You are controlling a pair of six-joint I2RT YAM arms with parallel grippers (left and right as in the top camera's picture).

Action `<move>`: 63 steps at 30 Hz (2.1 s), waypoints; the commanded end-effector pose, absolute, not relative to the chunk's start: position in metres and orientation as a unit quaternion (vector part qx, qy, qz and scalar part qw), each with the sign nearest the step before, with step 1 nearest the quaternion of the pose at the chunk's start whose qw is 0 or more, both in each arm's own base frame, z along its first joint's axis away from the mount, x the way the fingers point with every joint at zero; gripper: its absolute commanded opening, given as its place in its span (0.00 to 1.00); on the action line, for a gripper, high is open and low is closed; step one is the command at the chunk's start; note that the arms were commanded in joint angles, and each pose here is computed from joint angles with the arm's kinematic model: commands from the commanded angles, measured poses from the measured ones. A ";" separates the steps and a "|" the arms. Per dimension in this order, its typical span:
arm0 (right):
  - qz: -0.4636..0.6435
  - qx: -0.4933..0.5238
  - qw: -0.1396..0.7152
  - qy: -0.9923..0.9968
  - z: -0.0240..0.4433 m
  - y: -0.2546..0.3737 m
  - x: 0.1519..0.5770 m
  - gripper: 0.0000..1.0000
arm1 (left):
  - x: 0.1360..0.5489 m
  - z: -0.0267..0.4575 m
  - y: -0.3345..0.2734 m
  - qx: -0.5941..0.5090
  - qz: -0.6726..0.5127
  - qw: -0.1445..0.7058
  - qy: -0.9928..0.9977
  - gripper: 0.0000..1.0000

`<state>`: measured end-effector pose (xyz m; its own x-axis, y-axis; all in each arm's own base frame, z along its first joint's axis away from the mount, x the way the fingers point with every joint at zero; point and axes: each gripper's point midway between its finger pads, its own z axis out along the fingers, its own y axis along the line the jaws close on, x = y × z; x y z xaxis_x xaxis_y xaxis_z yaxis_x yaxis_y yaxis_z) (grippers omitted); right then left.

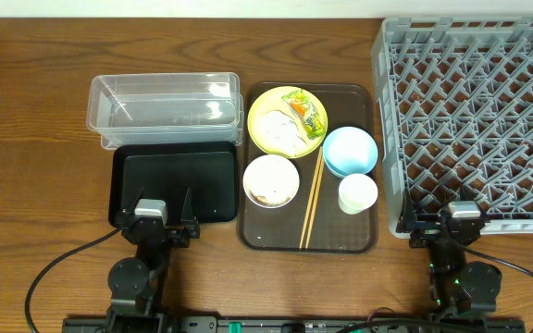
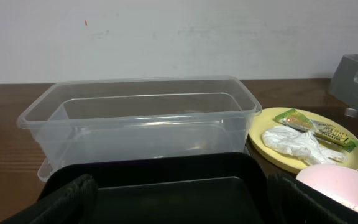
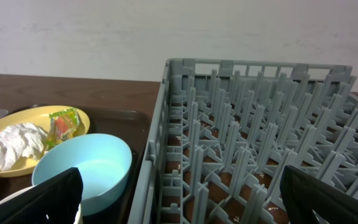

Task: Sort waste into correct bins and load items into the dishwasher rack

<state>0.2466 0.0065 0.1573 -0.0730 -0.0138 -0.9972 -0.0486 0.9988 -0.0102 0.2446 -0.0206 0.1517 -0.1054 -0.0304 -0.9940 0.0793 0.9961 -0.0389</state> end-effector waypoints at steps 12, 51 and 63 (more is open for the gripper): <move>0.015 -0.030 0.678 0.734 0.156 0.010 0.246 0.99 | 0.243 0.136 -0.021 0.023 -0.037 0.648 0.760 0.90; 0.015 -0.030 0.678 0.734 0.156 0.010 0.246 0.99 | 0.243 0.136 -0.021 0.023 -0.037 0.648 0.760 0.90; -0.005 -0.011 0.682 0.731 0.158 0.001 0.247 0.99 | 0.244 0.136 -0.019 0.019 -0.033 0.649 0.760 0.90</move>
